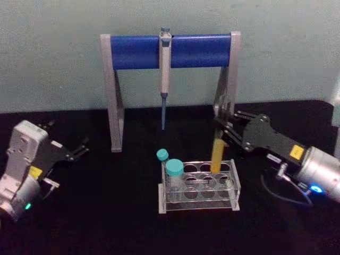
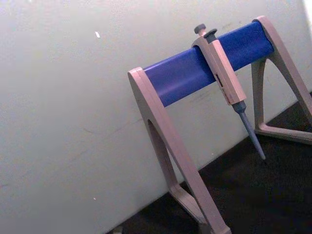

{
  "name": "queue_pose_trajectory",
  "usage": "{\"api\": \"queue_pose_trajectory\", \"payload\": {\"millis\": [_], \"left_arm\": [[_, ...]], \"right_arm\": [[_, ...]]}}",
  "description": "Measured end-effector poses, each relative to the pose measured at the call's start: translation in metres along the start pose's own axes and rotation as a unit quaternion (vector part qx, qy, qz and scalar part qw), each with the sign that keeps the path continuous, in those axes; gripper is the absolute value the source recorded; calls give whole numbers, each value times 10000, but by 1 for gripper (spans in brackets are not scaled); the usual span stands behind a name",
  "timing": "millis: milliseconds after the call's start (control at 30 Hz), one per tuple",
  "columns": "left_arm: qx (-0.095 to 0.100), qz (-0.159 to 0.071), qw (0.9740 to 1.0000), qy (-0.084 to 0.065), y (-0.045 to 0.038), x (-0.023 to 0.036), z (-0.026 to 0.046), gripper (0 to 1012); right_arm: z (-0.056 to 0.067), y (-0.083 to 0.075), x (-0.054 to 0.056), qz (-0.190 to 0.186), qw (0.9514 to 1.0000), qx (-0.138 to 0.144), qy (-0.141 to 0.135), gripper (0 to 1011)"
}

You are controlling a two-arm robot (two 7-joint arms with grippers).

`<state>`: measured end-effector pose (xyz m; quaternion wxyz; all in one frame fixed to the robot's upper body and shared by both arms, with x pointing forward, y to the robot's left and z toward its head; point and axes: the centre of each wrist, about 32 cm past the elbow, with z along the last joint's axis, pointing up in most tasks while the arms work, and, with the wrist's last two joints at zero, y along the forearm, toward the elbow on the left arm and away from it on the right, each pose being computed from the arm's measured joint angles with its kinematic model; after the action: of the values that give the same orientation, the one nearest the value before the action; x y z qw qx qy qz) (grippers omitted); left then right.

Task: Pick up the test tube from the test tube rack, shake it, then place it back into the test tube rack.

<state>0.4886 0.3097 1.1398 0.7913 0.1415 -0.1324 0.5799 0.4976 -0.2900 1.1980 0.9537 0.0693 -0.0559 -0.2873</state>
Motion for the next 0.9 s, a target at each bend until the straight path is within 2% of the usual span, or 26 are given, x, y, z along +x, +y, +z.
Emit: {"api": "queue_pose_trajectory", "payload": {"millis": [67, 233, 367, 467, 667, 800, 900], "left_arm": [[0, 0, 10000, 0, 0, 0, 0, 1001], [-1, 0, 10000, 0, 0, 0, 0, 1001], [0, 0, 10000, 0, 0, 0, 0, 1001], [0, 0, 10000, 0, 0, 0, 0, 1001], [0, 0, 10000, 0, 0, 0, 0, 1001], [0, 0, 10000, 0, 0, 0, 0, 1001], [0, 0, 10000, 0, 0, 0, 0, 1001]], "right_arm": [[60, -88, -14, -75, 9999, -123, -72, 232], [138, -187, -27, -292, 9986, -373, -245, 232], [180, -218, -13, -692, 9945, -667, -423, 232], [189, -164, 7, -912, 9908, -784, -615, 232], [139, 37, 48, -1158, 9861, -773, -910, 232], [96, 181, 81, -1162, 9865, -650, -959, 232], [61, 274, 103, -1058, 9889, -535, -891, 232]]}}
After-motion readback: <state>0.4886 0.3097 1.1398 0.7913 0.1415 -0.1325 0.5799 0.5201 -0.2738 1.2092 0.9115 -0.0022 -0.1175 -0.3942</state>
